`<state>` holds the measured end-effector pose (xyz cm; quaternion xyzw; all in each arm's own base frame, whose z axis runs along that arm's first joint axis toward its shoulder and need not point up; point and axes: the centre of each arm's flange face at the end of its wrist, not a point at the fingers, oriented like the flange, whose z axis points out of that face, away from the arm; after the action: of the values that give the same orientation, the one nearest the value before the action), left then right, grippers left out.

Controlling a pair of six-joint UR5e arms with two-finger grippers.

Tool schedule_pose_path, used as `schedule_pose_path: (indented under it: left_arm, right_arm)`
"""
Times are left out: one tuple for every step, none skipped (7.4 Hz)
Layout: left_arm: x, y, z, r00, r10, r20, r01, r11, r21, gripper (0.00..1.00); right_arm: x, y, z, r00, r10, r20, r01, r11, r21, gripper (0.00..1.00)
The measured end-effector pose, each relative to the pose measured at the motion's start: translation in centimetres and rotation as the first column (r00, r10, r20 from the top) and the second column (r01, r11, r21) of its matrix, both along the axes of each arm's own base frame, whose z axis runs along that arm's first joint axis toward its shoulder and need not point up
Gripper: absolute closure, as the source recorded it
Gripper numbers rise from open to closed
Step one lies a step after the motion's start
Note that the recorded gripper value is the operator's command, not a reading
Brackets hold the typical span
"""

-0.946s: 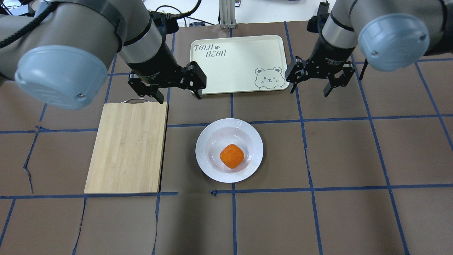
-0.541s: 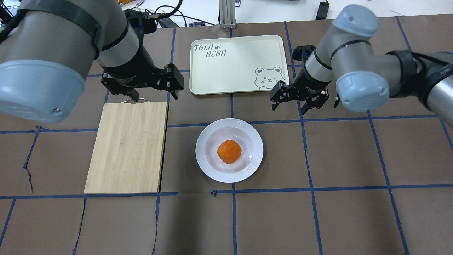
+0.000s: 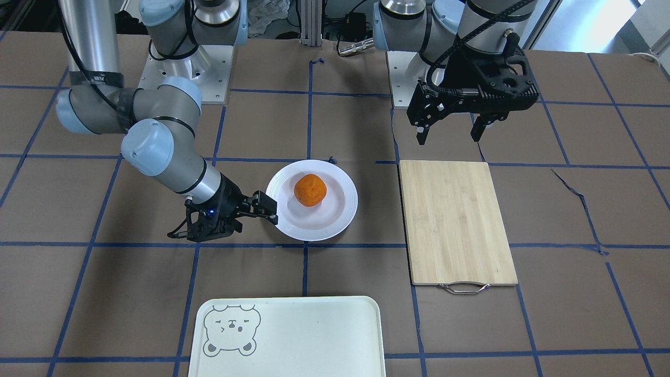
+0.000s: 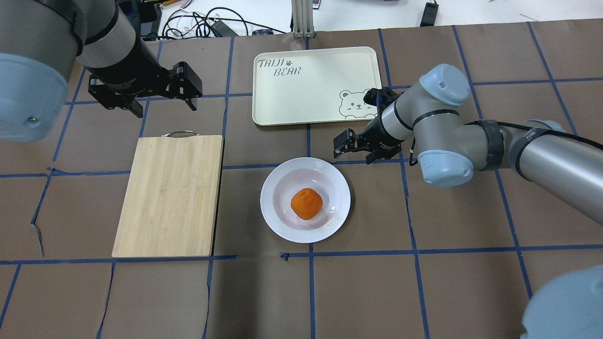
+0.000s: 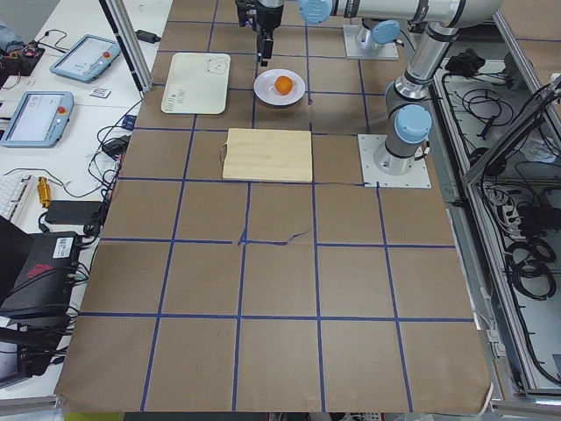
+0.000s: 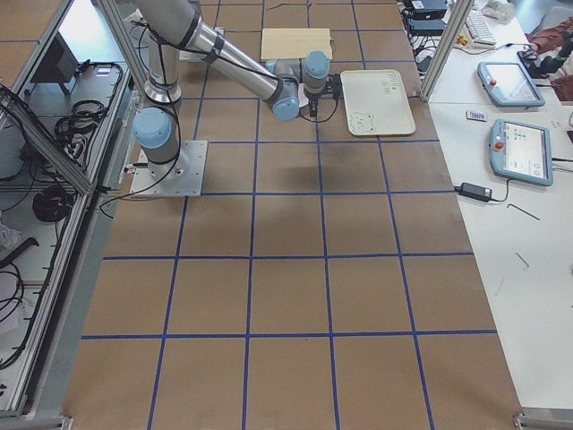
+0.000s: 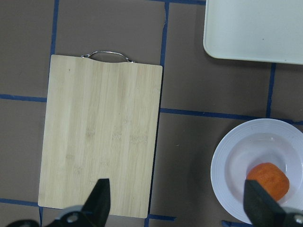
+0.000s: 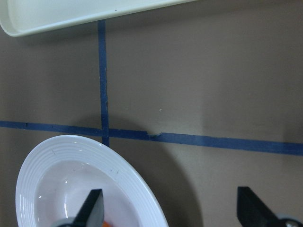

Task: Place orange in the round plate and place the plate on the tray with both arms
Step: 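Move the right gripper down to the plate rim farthest from the robot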

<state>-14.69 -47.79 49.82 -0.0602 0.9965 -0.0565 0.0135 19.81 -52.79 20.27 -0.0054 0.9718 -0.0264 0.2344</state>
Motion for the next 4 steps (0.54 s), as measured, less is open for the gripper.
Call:
schedule_pose_path:
  left_arm:
    - [0.1, 0.0, 0.0, 1.0, 0.002, -0.001, -0.002, 1.0, 0.0, 0.0]
    - [0.1, 0.0, -0.1, 1.0, 0.002, 0.0, -0.002, 1.0, 0.0, 0.0]
    - [0.1, 0.0, -0.1, 1.0, 0.002, 0.001, -0.002, 1.0, 0.001, 0.0]
    - [0.1, 0.0, -0.1, 1.0, 0.002, 0.0, -0.002, 1.0, 0.001, 0.0]
  right_arm:
    - [0.9, -0.2, -1.7, 1.0, 0.012, 0.016, -0.012, 1.0, -0.017, 0.0]
    - [1.7, -0.2, -2.6, 0.999, 0.025, 0.019, -0.025, 0.999, -0.026, 0.0]
    - [2.3, 0.0, -3.0, 0.999, 0.037, 0.018, -0.037, 0.999, -0.028, 0.04]
    - [3.0, 0.5, -3.3, 0.999, 0.051, 0.017, -0.05, 0.998, -0.025, 0.1]
